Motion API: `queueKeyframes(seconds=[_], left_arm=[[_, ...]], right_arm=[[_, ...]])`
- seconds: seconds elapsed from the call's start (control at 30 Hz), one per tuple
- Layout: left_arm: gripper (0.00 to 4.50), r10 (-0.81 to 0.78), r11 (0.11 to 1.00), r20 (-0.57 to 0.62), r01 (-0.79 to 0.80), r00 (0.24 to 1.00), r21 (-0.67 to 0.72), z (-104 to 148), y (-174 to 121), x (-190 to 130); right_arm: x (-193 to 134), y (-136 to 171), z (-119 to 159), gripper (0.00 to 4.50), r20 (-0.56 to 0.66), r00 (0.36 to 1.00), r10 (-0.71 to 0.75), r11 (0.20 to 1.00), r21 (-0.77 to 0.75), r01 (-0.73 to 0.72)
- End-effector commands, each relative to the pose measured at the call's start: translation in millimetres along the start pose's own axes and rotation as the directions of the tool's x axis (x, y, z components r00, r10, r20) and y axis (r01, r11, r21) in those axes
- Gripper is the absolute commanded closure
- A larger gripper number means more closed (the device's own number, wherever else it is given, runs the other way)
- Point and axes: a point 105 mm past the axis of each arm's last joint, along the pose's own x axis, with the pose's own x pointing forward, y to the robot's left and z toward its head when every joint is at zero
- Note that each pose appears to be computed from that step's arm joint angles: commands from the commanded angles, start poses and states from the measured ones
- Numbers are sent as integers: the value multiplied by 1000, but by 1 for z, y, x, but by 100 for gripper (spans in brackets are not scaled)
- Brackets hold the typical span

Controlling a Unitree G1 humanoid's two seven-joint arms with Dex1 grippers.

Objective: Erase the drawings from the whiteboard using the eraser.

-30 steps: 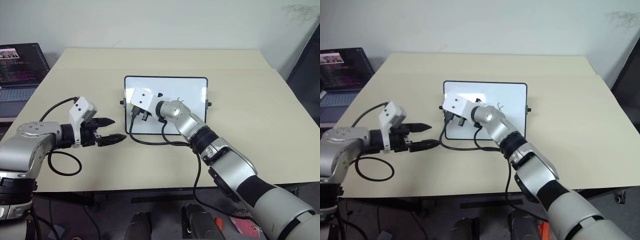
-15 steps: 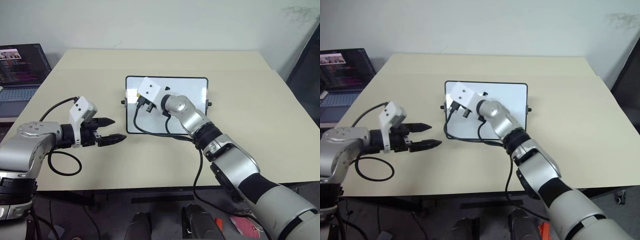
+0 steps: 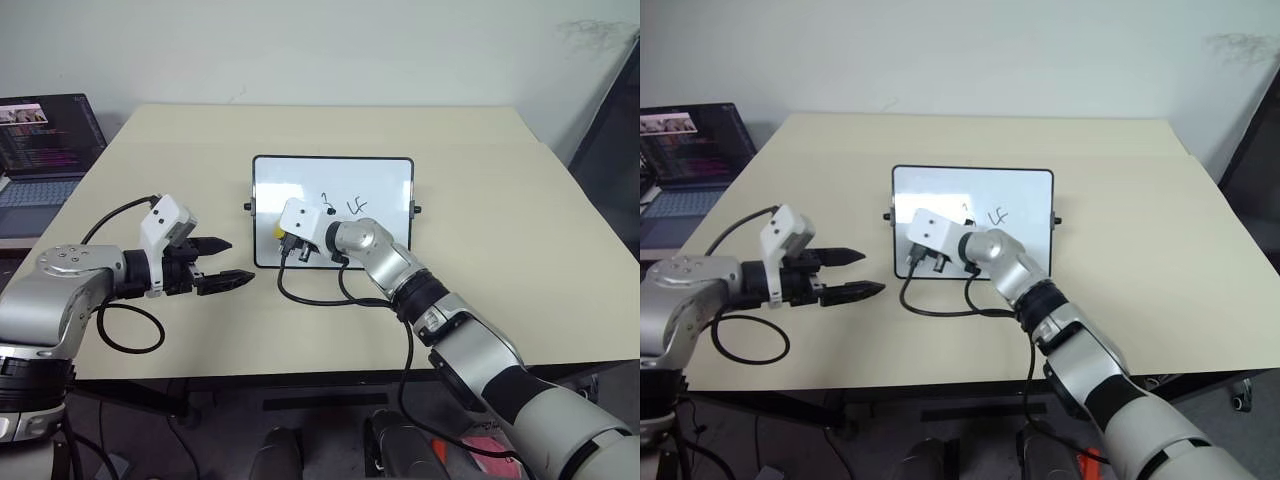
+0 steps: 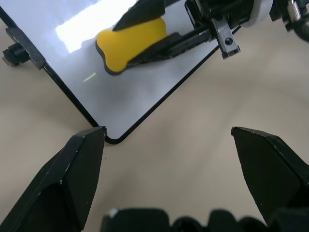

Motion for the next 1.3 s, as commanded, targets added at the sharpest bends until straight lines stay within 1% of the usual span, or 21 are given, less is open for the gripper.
queueKeyframes(seconds=[0.03,0.1,0.17,0.23,0.3,0.4,0.5,0.67,0.83,0.97,1.07,1.17,1.3], left_arm=[[0,1,999,28,-2,1000,35,10,-2,-2],[0,1,999,29,-2,1000,35,10,-2,-3],[0,0,999,29,-1,1000,34,10,-3,-3],[0,0,999,27,-1,1000,33,9,-3,-4],[0,-2,999,24,1,1000,32,8,-3,-4],[0,-7,1000,20,7,1000,29,6,-5,-3],[0,-8,1000,18,7,1000,27,6,-4,-4],[0,13,1000,1,-13,1000,10,1,3,-9],[0,13,1000,-8,-13,1000,11,1,5,-11],[0,7,1000,-12,-6,1000,16,2,4,-12],[0,-1,1000,-15,2,1000,17,1,3,-11],[0,-10,1000,-17,10,1000,18,2,2,-11],[0,-25,999,-11,25,1000,26,5,1,-9]], right_arm=[[-10,-22,-11,336,-47,995,-83,996,24,84],[-15,-37,6,336,9,990,-140,990,33,139],[-21,-46,11,336,33,984,-177,984,39,176],[-27,-51,7,336,27,979,-203,979,40,202],[-31,-50,-4,336,-1,978,-211,977,40,211],[-30,-34,-23,336,-52,985,-164,985,44,166],[-28,-16,-31,336,-70,991,-117,992,47,120],[-21,9,-26,336,-65,996,-61,996,63,65],[-19,16,-23,337,-67,996,-53,996,71,58],[-28,-1,-1,337,-3,995,-99,994,42,99],[-38,-12,28,337,73,989,-126,992,33,124],[-49,-18,51,338,140,979,-150,988,55,144],[-69,-24,72,338,238,952,-192,979,108,170]])
